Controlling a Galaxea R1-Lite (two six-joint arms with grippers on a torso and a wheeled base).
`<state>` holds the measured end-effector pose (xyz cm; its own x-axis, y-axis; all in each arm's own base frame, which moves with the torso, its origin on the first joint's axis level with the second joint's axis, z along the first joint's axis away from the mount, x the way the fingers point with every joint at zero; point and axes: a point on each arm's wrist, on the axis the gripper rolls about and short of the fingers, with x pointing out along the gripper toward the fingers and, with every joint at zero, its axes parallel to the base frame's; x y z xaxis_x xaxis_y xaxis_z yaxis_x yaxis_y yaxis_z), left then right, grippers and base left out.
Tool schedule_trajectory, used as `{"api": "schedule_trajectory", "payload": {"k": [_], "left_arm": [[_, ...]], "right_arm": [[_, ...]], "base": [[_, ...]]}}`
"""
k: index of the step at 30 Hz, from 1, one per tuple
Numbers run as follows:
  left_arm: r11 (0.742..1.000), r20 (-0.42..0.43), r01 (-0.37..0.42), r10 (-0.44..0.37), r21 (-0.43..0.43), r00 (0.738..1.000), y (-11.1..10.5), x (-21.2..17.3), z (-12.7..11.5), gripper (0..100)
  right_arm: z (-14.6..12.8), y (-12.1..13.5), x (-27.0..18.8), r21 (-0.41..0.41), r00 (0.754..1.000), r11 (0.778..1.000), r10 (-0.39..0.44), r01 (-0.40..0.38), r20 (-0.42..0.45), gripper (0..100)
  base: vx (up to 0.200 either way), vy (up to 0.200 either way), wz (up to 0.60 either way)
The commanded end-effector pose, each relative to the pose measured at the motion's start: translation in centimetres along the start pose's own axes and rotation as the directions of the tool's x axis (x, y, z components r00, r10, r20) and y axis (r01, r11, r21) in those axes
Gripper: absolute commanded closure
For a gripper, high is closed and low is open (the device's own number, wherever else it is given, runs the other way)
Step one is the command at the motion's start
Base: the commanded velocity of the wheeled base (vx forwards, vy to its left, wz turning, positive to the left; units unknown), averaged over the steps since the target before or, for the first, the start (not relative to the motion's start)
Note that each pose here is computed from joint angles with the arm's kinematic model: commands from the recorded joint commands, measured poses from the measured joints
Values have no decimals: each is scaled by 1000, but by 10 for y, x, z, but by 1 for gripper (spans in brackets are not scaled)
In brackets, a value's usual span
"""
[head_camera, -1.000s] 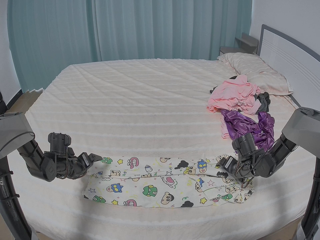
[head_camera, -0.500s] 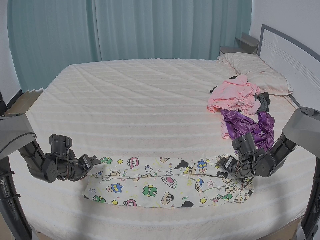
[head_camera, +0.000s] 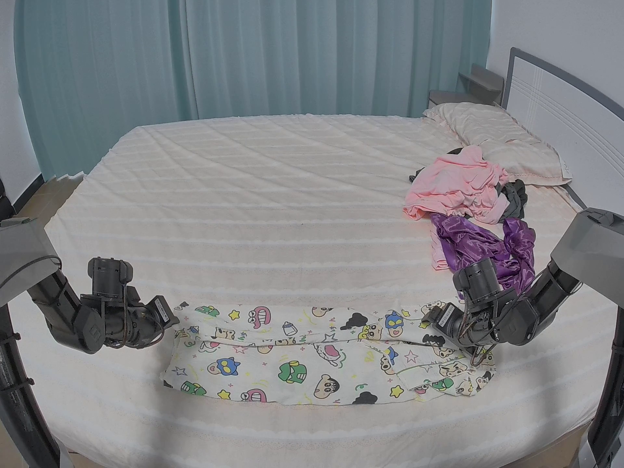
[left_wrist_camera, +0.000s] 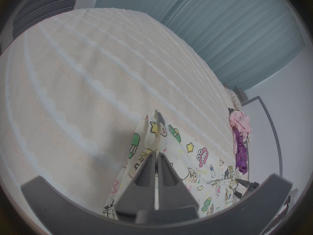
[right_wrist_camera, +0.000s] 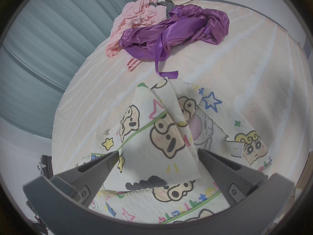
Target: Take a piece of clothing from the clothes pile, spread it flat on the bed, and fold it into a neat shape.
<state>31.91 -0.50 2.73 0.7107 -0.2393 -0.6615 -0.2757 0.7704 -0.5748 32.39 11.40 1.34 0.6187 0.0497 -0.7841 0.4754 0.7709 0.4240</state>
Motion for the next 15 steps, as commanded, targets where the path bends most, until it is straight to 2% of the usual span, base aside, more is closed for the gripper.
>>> {"api": "schedule_trajectory", "payload": {"k": [1,9,15], "left_arm": [[999,50,36,-37,14,998,-11,-10,11,100],[997,92,66,-69,29,993,-22,-17,24,100],[998,93,59,-61,22,994,-19,-16,27,100]], "right_arm": [[0,0,0,0,1000,1000,2,-2,1,0],[1,0,-1,1,1000,1000,2,-2,2,0],[1,0,-1,1,1000,1000,1,-1,3,0]], "base": [[0,0,0],[0,0,0],[0,0,0]]}}
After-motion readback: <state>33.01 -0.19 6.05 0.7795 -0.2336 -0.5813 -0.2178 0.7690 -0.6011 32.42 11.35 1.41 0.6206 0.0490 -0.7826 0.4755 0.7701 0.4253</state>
